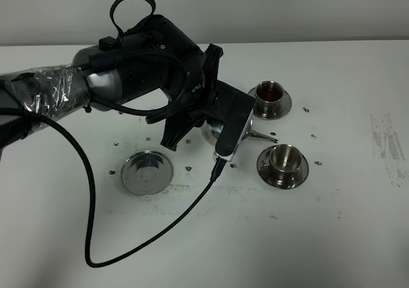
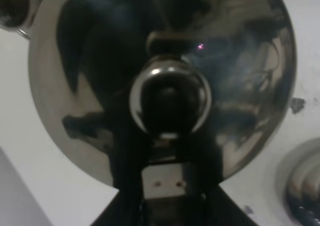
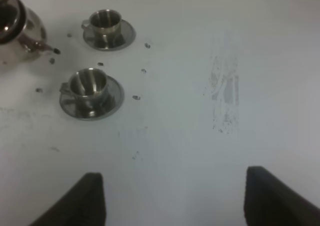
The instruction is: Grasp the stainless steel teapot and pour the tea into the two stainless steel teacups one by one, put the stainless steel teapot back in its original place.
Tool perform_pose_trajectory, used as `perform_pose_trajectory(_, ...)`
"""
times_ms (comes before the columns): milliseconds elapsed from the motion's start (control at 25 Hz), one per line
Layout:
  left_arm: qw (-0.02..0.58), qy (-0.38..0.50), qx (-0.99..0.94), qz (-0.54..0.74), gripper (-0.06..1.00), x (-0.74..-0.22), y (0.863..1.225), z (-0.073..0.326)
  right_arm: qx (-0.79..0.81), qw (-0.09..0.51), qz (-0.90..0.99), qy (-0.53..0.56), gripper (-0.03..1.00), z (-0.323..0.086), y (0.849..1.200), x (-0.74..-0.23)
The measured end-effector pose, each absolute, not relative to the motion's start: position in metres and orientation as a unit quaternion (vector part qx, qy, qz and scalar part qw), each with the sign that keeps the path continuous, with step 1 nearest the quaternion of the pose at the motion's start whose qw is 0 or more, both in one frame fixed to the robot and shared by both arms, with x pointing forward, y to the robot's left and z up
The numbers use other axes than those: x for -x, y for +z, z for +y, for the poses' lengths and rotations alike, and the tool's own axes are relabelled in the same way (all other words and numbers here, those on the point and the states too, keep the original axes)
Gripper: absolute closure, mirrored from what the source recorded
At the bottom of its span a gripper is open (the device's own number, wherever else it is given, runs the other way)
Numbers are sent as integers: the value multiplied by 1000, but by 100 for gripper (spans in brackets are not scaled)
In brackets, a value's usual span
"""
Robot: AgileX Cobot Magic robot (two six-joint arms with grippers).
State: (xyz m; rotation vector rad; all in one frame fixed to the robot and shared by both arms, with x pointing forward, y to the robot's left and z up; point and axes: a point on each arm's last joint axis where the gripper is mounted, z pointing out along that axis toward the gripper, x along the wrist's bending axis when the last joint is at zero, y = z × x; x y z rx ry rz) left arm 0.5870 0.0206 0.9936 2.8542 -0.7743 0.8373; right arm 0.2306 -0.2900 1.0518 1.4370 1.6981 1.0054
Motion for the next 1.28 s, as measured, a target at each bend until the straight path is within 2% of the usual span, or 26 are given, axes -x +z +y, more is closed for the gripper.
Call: perform_pose_trajectory(1280,-22,335,-881,-333,75,-586,988,1,-553,343,654,387,37,-290,1052,-231)
